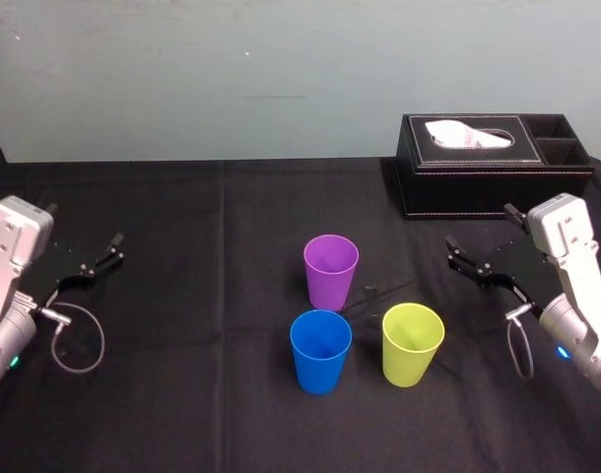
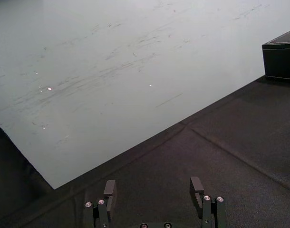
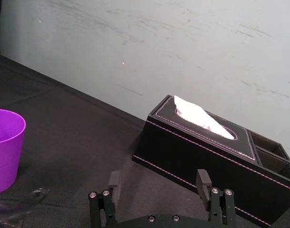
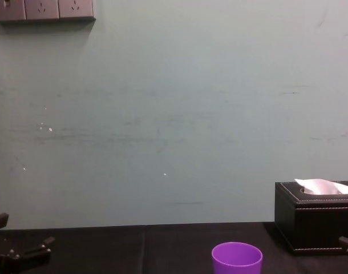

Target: Stack the three plastic cups sequentially using one hand.

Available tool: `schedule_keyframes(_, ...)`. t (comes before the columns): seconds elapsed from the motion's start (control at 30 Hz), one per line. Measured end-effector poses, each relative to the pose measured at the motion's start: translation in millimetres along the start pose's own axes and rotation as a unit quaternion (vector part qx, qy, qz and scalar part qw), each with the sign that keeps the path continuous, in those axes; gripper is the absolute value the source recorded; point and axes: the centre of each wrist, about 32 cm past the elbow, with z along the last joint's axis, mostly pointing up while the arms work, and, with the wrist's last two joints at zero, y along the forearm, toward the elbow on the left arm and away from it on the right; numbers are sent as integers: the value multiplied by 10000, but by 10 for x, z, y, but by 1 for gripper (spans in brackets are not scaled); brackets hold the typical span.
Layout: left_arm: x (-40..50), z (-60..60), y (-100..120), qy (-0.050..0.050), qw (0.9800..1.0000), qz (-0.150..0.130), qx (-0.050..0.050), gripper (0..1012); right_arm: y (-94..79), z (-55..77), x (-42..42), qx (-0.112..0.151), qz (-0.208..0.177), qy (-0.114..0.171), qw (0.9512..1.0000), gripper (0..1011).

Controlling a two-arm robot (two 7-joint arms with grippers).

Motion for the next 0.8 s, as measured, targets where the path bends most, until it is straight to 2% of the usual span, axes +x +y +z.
schedule_keyframes(0.8,0,0,0,0,10000,0,0,1010,0,0,0,0,0,0,10000,1004)
